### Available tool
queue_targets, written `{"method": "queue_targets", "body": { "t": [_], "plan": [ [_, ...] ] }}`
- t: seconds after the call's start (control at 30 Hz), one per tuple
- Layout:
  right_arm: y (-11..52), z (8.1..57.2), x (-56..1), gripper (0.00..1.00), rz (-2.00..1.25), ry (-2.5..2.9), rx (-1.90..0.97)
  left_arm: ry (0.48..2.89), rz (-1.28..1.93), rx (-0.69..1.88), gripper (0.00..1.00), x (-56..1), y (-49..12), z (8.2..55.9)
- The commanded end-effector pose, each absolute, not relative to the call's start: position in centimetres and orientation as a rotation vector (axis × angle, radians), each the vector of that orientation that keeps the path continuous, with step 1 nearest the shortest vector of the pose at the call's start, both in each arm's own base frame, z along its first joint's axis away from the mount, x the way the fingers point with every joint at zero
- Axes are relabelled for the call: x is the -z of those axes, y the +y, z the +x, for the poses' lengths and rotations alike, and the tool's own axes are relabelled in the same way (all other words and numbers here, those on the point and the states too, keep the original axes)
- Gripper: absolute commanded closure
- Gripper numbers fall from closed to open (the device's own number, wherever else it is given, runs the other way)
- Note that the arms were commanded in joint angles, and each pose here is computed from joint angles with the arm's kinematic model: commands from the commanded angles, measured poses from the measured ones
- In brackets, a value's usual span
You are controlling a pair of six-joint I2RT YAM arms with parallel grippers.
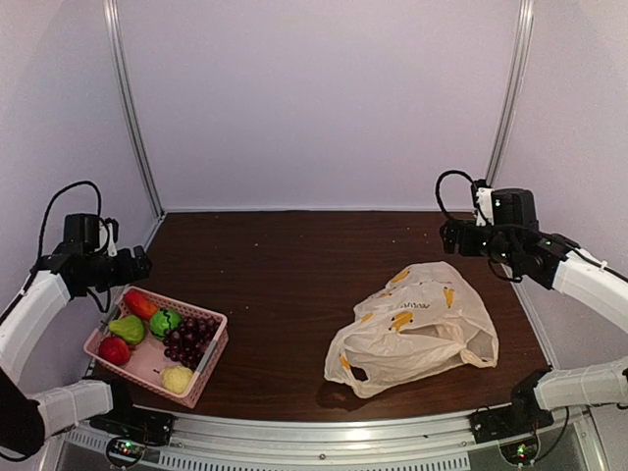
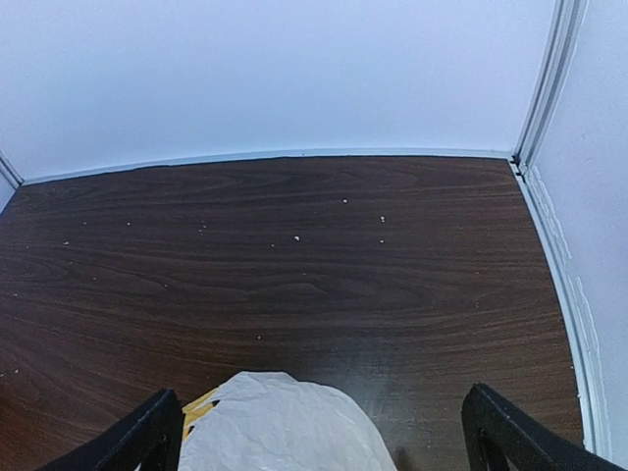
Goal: Untie the knot of the plastic bag and take out the fruit
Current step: Reset both arms
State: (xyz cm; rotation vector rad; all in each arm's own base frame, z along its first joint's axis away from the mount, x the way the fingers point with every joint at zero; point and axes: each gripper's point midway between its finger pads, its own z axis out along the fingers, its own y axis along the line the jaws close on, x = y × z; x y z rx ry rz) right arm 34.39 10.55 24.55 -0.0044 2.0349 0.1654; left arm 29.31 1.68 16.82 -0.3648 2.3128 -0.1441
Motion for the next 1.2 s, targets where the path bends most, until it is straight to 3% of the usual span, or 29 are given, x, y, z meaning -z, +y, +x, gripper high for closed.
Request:
{"method": "queue_targets", "body": {
  "t": [0.0,0.17,0.37,0.73,1.17],
  "plan": [
    [7.8,34.7,-24.2,0.0,0.043,2.087,-0.151,2.064,-0.176,0.187,0.02,-24.4,0.6,30.7],
    [2.9,34.5,-24.3,0.0,0.171,2.048,-0.128,1.9,-0.122,0.174,0.02,-28.5,0.3,29.9],
    [-2.1,32.9,-26.1,0.0,0.288,1.877,-0.094,1.826,-0.093,0.153,0.02,-29.6,0.3,29.0],
    [-2.7,28.2,-30.8,0.0,0.235,1.554,-0.053,1.775,-0.092,0.184,0.02,-30.0,-0.2,27.9],
    [-2.7,28.4,-30.7,0.0,0.232,1.562,-0.053,1.777,-0.097,0.175,0.02,-30.1,0.0,27.8]
  ]
}}
